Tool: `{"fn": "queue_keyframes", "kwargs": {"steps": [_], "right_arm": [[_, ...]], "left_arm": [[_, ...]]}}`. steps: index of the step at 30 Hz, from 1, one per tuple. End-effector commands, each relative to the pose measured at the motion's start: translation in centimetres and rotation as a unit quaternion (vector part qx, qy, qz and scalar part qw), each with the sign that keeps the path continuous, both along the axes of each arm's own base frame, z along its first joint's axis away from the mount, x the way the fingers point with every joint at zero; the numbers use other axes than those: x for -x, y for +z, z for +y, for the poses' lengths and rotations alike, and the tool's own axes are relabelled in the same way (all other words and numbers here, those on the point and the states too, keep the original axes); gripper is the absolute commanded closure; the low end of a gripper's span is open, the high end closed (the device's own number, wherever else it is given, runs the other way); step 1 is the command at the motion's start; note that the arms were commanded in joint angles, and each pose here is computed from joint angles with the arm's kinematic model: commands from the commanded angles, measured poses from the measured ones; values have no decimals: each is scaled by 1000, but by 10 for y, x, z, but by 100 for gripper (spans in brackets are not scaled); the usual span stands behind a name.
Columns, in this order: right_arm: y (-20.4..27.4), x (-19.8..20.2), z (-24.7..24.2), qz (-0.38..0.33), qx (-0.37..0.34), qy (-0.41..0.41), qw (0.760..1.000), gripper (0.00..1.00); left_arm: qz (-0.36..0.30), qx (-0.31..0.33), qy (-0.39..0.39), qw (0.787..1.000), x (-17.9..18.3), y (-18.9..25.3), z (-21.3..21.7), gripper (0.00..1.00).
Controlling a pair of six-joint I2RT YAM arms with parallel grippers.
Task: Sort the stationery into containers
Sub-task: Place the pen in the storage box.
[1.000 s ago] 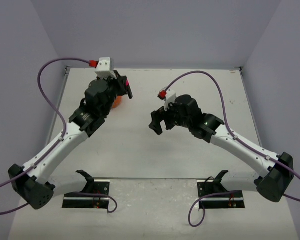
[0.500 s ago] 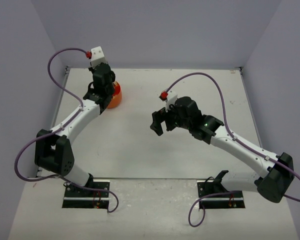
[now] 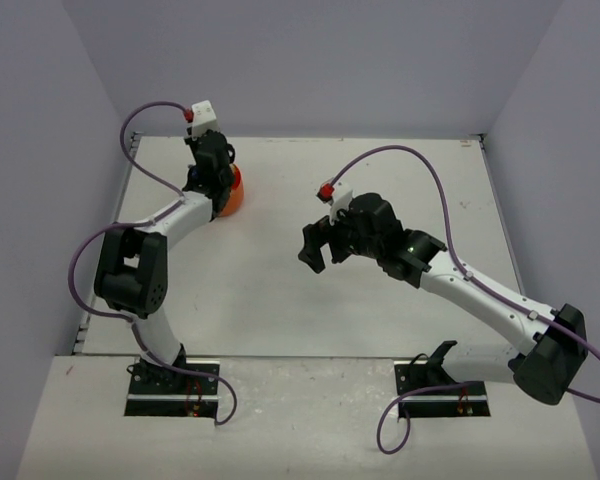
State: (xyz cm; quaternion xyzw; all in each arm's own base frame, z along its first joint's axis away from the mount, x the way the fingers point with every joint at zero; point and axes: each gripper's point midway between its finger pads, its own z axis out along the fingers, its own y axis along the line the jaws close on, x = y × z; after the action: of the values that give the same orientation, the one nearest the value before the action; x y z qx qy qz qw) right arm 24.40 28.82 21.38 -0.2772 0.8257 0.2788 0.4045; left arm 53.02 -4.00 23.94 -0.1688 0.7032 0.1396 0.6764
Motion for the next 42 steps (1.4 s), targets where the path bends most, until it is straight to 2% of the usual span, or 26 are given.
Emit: {"fn": "queue_keyframes", "kwargs": {"steps": [1,14,15,16,17,21,26,27,30,31,32,33,36,38,42], "right_arm": [[2,-1,9,0,-13,14,1000,1],[-2,0,14,9,-12,27,1000,1],[-2,0,14,9,-13,28,999,1],[-2,1,15,10,-13,31,999,1],[-3,2,15,11,-13,34,999,1],[-3,3,16,11,-15,37,999,1],[-3,2,18,13,-16,36,999,1],[-3,1,17,13,-16,33,999,1],[3,-4,12,6,-19,7,1000,1],[11,-10,6,-5,-26,-24,999,1],[17,-16,-1,-15,-29,-51,998,1],[29,-24,-16,-37,-28,-98,994,1],[59,-36,-55,-73,-43,-211,974,1],[84,-37,-92,-109,-47,-285,951,1],[112,-29,-151,-168,-28,-369,914,1]], "left_arm": [[-57,17,9,998,-4,31,6,100],[-36,36,14,999,16,-11,10,100],[-35,38,13,999,17,-12,10,97],[-38,42,10,998,18,-11,10,86],[-45,47,6,998,19,-7,8,72],[-60,58,-7,997,23,9,5,65],[-96,83,-16,992,40,58,4,51],[-99,88,-14,991,45,69,5,46],[-87,105,-9,991,66,98,9,23],[-77,131,-23,988,76,109,5,4],[-50,132,-35,989,85,105,2,0],[-15,141,-57,988,95,102,-4,0],[5,173,-103,980,134,118,-12,0],[34,180,-106,977,168,93,-6,0],[40,161,-156,974,214,80,-6,0]]}}
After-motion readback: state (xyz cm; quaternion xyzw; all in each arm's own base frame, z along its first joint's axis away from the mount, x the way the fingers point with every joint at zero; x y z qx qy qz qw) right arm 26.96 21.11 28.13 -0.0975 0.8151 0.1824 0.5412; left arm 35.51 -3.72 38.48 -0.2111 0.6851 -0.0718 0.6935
